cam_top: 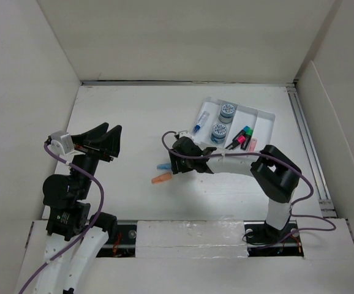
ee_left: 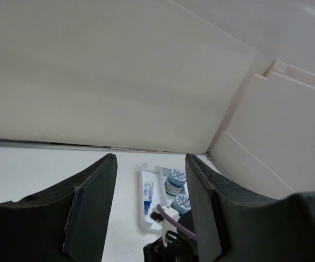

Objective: Organize the desk

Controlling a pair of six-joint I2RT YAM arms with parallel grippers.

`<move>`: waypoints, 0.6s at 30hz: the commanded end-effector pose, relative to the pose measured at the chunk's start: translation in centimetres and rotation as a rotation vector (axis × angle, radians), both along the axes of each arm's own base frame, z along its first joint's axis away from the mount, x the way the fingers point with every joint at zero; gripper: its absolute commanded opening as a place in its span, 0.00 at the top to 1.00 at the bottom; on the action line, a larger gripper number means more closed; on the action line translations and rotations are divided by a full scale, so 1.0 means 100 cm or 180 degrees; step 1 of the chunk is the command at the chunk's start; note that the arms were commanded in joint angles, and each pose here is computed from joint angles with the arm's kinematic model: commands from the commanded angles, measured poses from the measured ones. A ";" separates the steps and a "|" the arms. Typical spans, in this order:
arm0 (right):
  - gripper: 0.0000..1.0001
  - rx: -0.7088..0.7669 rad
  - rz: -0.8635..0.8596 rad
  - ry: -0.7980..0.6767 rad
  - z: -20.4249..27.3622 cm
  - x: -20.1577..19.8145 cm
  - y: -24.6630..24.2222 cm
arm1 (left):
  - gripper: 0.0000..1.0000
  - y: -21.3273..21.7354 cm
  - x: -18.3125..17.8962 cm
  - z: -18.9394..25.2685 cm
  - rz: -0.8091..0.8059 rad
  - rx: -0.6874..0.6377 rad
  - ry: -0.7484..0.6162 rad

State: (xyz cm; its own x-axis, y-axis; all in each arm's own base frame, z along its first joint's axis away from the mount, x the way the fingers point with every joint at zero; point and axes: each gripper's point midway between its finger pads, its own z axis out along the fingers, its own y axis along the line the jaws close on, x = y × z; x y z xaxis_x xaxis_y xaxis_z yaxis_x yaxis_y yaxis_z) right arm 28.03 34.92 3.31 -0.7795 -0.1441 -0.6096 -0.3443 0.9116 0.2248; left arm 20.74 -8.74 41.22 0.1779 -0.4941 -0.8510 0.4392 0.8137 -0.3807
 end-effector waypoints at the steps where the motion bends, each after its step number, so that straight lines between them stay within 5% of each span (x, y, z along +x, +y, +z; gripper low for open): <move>1: 0.34 -0.0098 0.0042 -0.0091 0.004 0.004 0.008 | 0.52 0.000 -0.003 0.012 -0.0002 -0.0017 -0.0142; 18: 0.32 -0.0485 0.0286 -0.0459 -0.014 0.033 0.045 | 0.51 0.005 -0.008 0.016 0.0052 -0.0030 -0.0200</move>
